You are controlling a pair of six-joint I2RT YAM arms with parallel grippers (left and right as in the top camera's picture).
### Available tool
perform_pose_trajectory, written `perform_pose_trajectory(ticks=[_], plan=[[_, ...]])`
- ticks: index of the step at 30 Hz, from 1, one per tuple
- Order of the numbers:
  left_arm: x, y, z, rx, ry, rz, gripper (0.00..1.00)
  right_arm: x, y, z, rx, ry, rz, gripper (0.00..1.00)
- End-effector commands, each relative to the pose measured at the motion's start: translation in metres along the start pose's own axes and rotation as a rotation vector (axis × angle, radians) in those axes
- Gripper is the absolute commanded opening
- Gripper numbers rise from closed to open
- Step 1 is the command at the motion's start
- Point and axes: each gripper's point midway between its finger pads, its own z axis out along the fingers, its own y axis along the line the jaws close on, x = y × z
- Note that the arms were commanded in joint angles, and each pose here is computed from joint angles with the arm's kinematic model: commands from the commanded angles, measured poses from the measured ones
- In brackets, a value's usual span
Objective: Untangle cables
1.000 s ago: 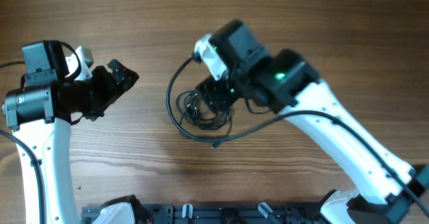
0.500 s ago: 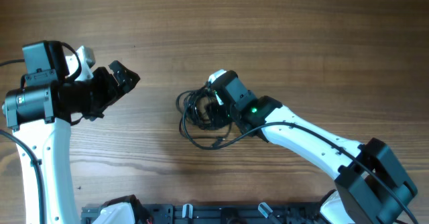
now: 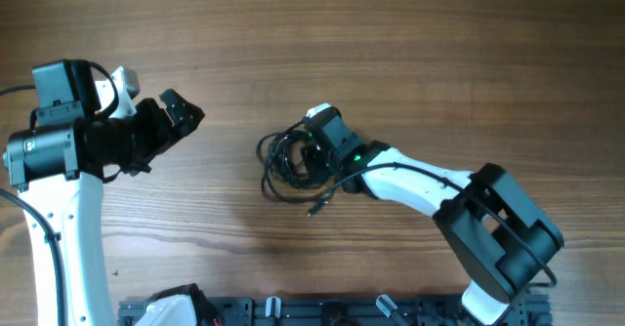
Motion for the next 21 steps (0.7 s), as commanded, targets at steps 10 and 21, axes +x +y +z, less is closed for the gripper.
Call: perform_pose_trajectory(ticks=[10,21], plan=[[0.001,-0.003,-0.003,0.013,-0.008,0.03,0.96,0.026,-0.054,0.021,0.077,0.108,0.232,0.14],[0.013,-0.005,-0.001,0.008,0.036,0.034,0.79,-0.115,-0.008,-0.129,-0.087,-0.153,0.042,0.04]])
